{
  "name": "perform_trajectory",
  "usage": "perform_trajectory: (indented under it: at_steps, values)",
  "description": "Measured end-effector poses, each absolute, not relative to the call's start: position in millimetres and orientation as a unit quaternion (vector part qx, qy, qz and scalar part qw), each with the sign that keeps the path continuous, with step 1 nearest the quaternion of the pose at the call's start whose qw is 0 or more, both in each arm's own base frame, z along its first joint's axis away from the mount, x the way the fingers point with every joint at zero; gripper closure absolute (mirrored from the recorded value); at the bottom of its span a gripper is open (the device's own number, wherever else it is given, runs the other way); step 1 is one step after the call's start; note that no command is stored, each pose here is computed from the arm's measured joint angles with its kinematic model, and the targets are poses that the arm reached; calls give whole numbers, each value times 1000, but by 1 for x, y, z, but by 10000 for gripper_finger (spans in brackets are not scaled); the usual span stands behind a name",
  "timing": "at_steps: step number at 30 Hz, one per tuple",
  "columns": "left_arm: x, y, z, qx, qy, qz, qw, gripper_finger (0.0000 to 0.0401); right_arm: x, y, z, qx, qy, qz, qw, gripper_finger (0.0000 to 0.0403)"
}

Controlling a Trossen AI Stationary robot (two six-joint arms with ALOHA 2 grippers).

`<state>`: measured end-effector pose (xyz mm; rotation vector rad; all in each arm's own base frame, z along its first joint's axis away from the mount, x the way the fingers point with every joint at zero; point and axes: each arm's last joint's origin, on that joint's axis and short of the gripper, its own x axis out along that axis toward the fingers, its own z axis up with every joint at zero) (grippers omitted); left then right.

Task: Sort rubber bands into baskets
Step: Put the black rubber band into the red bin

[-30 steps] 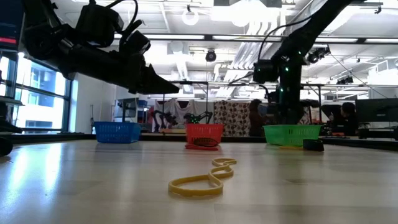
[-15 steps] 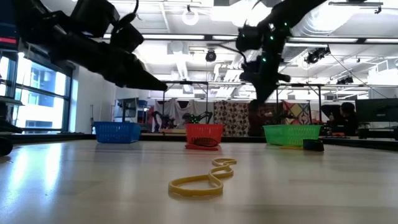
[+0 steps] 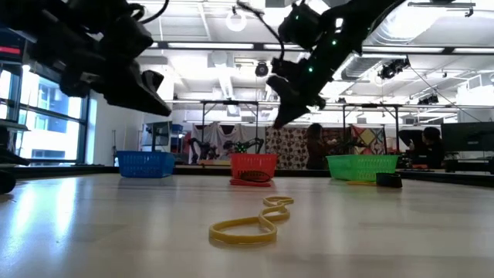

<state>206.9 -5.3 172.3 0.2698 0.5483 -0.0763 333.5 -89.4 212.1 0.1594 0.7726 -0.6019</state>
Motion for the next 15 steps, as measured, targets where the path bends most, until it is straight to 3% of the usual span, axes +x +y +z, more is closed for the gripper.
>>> perform_trajectory:
  at_steps: [9,15]
  values:
    - [198,-22,171,106,290,-113,944,401,344,-11,203,71,342,-194,917,402]
    - [193,-40,169,82,303,-181,932,401,344,32,205,46,321,-179,929,403]
